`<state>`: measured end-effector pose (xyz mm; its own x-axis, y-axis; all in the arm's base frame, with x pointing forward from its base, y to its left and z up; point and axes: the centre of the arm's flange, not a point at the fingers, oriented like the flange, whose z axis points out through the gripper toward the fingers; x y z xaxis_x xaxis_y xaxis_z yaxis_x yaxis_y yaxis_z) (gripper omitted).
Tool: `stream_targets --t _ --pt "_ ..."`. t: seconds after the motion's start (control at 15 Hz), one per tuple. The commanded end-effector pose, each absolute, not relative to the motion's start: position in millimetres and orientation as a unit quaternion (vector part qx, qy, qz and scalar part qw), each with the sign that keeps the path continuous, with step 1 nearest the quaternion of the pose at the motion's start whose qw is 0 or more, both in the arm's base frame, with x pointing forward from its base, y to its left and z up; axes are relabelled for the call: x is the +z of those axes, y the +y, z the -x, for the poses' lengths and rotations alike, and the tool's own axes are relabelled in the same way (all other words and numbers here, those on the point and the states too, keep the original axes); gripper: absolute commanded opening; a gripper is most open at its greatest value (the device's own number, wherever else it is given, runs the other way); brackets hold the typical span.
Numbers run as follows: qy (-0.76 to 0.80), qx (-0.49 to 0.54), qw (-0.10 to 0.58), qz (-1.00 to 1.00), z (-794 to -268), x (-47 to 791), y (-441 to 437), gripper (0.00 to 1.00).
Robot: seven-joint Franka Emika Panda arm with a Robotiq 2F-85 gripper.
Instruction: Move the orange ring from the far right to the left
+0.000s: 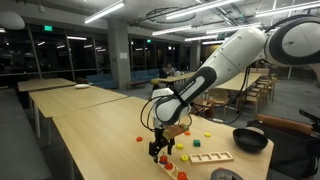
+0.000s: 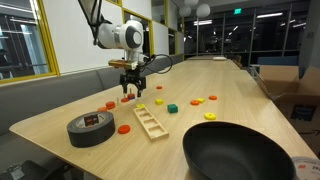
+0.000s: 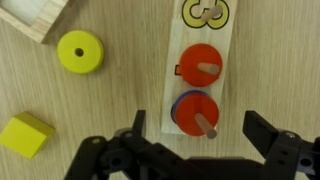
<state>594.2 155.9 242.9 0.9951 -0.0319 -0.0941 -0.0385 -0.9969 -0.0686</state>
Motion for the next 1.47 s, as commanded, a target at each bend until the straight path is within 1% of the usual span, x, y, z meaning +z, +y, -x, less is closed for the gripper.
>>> stream_targets --t 0.0,0.47,1.4 --pt "0.025 0.029 0.04 0.998 -599.6 253.7 153.8 1.0" --pt "0.021 0.029 0.037 0.999 -593.4 259.9 154.9 1.0" --pt "0.014 0.042 0.028 0.999 -560.2 269.3 153.1 1.0"
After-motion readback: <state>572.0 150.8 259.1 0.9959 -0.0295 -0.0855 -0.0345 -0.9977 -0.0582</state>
